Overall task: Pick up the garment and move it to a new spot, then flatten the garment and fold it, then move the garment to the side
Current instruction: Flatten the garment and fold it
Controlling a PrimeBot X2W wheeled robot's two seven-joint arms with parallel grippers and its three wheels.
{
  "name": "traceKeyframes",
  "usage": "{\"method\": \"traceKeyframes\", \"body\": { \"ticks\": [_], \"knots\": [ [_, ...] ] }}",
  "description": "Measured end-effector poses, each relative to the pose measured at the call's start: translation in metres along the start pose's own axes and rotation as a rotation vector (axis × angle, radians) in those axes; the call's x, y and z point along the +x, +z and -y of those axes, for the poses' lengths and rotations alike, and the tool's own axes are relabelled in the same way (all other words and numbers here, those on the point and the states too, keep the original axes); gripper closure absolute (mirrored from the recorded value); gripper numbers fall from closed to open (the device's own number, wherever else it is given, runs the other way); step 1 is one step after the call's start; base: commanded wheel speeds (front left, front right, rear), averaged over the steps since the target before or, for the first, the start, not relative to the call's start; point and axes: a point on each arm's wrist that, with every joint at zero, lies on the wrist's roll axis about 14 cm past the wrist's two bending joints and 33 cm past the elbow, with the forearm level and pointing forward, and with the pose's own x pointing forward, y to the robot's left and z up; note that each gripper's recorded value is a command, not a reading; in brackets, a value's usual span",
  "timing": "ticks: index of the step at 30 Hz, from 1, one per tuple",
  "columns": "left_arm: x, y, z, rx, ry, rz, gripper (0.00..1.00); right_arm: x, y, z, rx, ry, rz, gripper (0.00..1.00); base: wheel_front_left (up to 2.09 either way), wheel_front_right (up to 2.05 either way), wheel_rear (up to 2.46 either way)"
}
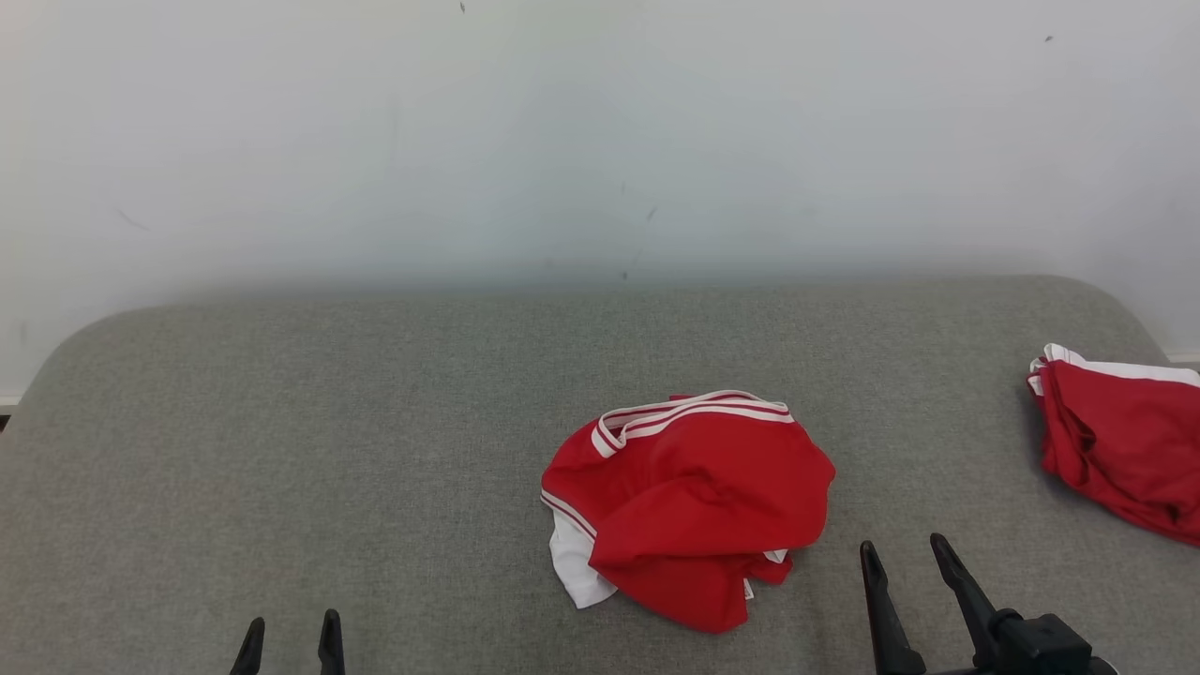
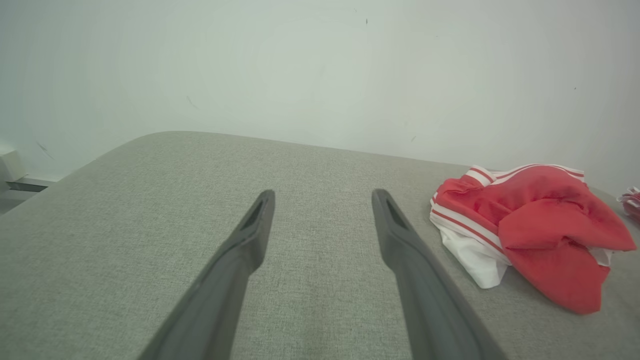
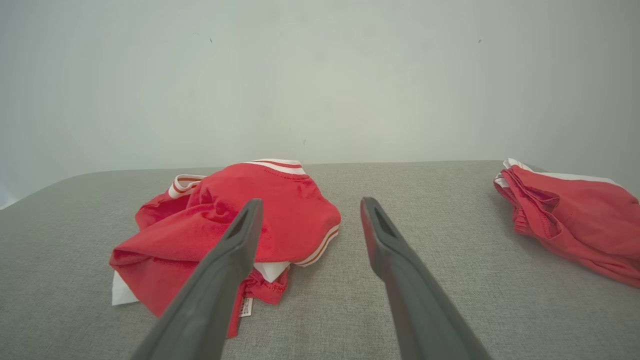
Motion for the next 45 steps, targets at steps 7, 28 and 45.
{"method": "traceKeyframes", "body": {
  "ticks": [7, 28, 45],
  "knots": [
    [0.001, -0.002, 0.004, 0.005, -0.011, -0.006, 0.00, 0.000, -0.001, 0.001, 0.002, -0.005, -0.005, 0.00, 0.00, 0.00, 0.00],
    [0.061, -0.004, 0.092, 0.042, -0.303, -0.079, 0.00, -0.017, -0.001, 0.023, 0.015, -0.092, -0.011, 0.00, 0.00, 0.00, 0.00],
    [0.128, -0.039, 0.277, 0.189, -0.808, -0.464, 0.00, -0.058, -0.007, 0.081, 0.025, -0.319, -0.027, 0.00, 0.00, 0.00, 0.00]
  ]
}}
